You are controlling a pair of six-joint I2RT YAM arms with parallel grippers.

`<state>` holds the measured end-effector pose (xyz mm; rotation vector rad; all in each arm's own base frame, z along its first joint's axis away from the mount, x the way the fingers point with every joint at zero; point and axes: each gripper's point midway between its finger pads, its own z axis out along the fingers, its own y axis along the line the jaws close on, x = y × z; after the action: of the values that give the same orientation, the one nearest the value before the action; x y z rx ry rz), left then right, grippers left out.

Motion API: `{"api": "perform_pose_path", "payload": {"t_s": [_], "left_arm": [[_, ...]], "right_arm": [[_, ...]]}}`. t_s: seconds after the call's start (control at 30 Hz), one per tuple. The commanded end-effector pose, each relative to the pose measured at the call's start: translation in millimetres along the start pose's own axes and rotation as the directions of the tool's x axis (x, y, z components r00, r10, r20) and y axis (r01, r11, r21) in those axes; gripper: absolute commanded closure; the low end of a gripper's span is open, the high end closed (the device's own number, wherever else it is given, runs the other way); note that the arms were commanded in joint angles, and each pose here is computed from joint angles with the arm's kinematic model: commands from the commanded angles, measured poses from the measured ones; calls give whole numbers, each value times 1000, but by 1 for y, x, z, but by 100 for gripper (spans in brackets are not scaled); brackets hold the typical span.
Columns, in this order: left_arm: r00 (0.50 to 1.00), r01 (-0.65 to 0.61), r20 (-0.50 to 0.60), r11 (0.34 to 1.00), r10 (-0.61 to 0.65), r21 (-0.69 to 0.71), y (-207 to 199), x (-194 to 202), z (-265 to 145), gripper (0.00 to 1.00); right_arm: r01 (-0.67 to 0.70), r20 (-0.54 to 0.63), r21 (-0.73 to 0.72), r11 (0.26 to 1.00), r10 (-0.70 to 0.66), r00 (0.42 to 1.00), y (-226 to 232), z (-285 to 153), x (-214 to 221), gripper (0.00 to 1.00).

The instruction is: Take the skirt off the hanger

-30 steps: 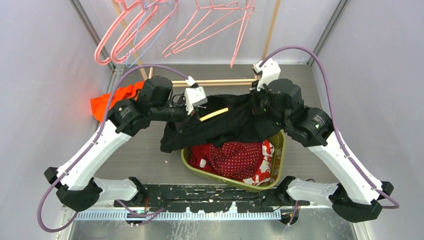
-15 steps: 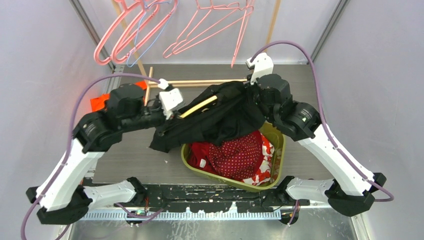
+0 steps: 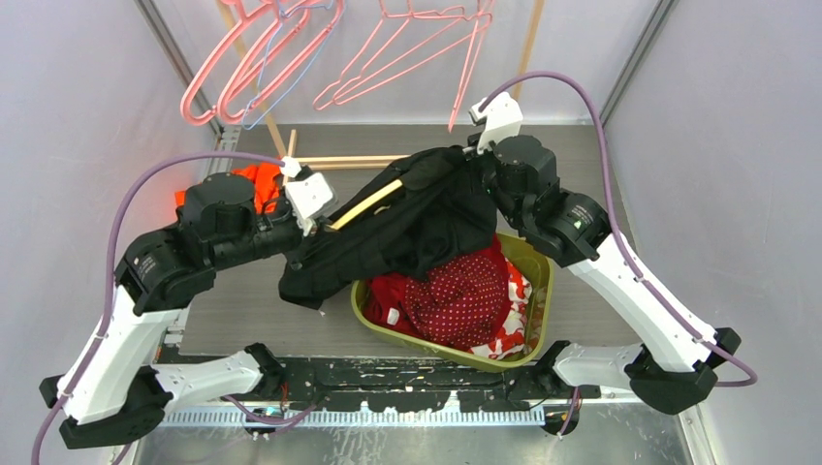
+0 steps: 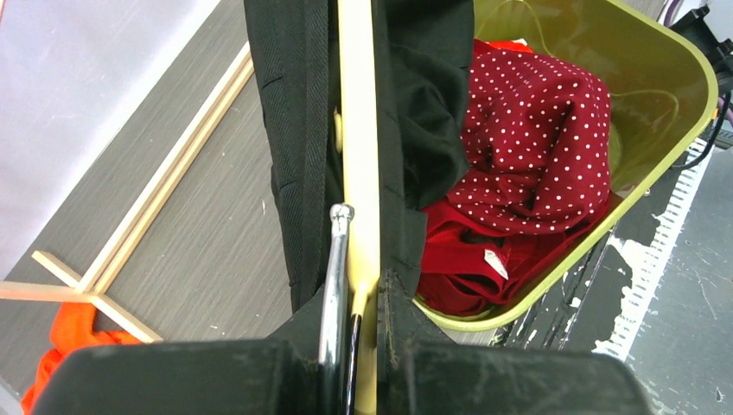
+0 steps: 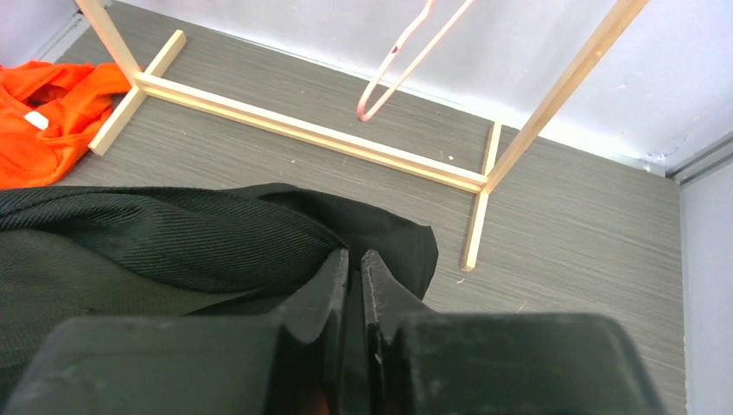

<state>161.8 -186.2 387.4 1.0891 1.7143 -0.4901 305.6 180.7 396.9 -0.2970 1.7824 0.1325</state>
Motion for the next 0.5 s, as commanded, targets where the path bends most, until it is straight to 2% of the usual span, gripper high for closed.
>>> {"api": "perform_pose_path", "payload": {"t_s": [0.0, 0.2, 0.3, 0.47], "left_arm": [[992, 8, -127, 998, -16, -66, 1, 42, -45, 100], [989, -37, -144, 999, 33, -21, 3, 35, -17, 100], [986, -67, -150, 998, 68, 6, 4, 30, -6, 100], [984, -106, -141, 994, 106, 6, 11, 9, -4, 100]], "right_arm": [[24, 48, 374, 927, -46, 998, -96, -22, -23, 73], [89, 33, 382, 920, -110, 993, -102, -30, -24, 37], [116, 41, 347, 931, -138, 990, -98, -30, -21, 28], [113, 45, 289, 950, -132, 990, -90, -32, -22, 26]]}}
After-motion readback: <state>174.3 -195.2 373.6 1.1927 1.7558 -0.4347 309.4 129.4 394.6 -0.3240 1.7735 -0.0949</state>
